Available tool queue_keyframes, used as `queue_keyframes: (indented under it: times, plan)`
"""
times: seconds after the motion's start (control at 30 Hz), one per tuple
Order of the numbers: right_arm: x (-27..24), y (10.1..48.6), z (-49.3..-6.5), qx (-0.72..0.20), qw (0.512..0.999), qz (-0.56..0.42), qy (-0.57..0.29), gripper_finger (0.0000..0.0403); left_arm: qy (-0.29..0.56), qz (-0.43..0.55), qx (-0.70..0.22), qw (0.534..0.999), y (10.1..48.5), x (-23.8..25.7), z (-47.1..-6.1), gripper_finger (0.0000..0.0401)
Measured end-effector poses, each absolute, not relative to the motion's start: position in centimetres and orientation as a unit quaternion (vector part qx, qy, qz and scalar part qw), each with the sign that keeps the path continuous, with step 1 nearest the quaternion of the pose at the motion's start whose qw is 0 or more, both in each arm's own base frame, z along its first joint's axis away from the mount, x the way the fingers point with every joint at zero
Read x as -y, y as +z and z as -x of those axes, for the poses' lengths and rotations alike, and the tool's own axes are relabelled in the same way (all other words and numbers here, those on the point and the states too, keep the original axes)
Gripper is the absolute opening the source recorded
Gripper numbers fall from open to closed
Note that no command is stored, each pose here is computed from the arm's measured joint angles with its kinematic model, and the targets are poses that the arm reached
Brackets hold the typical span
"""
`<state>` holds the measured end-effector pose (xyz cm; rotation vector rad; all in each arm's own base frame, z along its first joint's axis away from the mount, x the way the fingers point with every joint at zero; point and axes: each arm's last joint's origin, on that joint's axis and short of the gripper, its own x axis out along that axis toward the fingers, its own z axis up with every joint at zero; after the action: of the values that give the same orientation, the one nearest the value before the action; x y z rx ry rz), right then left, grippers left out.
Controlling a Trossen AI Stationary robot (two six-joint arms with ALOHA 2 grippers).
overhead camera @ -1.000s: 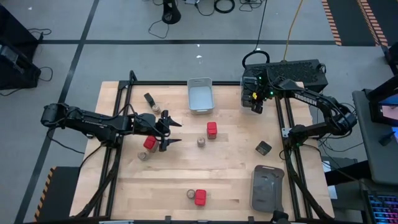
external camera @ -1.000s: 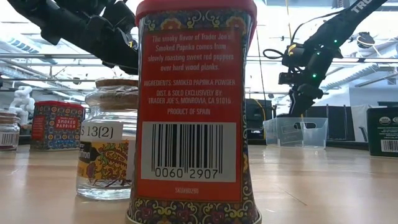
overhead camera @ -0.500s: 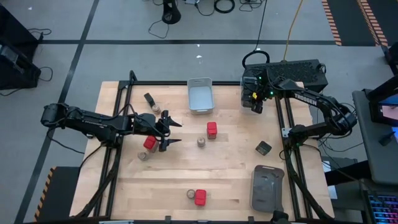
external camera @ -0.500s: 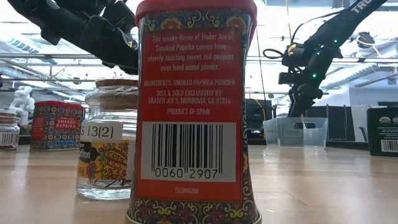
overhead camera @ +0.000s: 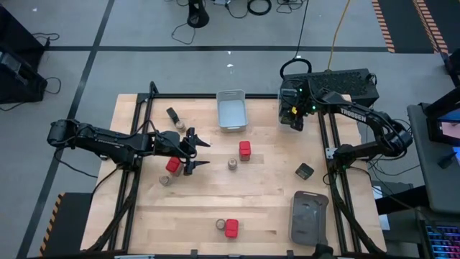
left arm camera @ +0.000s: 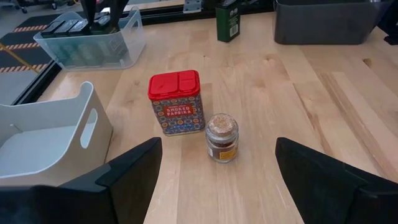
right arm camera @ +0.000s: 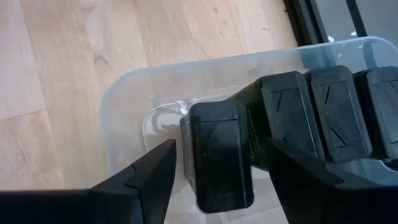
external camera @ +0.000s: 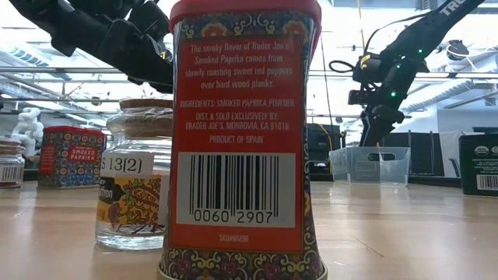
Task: Sort spices by type
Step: Put the black seasoning can into the transparent bin
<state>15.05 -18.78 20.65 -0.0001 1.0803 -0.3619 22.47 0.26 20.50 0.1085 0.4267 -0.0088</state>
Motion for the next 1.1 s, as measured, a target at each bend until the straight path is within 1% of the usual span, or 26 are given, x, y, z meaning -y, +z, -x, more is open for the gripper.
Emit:
queue_keyframes:
  times: [0.27,0.37,0.43,0.53,0.6,0.7,1.0,1.03,1.1]
  plan:
    - [17.5,22.3,-15.0,-0.494,0.852,0.027,-0.173,0.0227,-0.004,-0.054,-0.211,0.976,20.5,-0.3,-22.5,0.0317]
    - [17.0,22.7,-14.7,-0.509,0.836,0.032,-0.204,0.0226,-0.004,-0.054,-0.211,0.976,20.5,-0.3,-22.5,0.0317]
    - [16.8,22.7,-14.4,-0.525,0.821,0.018,-0.226,0.0225,-0.004,-0.054,-0.211,0.976,20.5,-0.3,-22.5,0.0317]
    - [16.6,22.5,-14.1,-0.537,0.810,-0.009,-0.233,0.0213,-0.004,-0.054,-0.211,0.976,20.5,-0.3,-22.5,0.0317]
    - [16.5,22.4,-14.0,-0.541,0.807,-0.019,-0.234,0.0197,-0.004,-0.054,-0.211,0.976,20.5,-0.3,-22.5,0.0317]
    - [16.4,22.3,-13.9,-0.543,0.805,-0.030,-0.238,0.0162,-0.004,-0.054,-0.211,0.976,20.5,-0.3,-22.5,0.0317]
    - [16.4,22.3,-13.9,-0.545,0.803,-0.034,-0.241,0.0023,-0.004,-0.054,-0.211,0.976,20.5,-0.3,-22.5,0.0317]
    - [16.4,22.2,-13.9,-0.544,0.802,-0.038,-0.242,0.0012,-0.004,-0.054,-0.211,0.976,20.5,-0.3,-22.5,0.0317]
    - [16.6,22.0,-14.0,-0.548,0.798,-0.046,-0.248,0.0006,-0.004,-0.054,-0.211,0.976,20.5,-0.3,-22.5,0.0317]
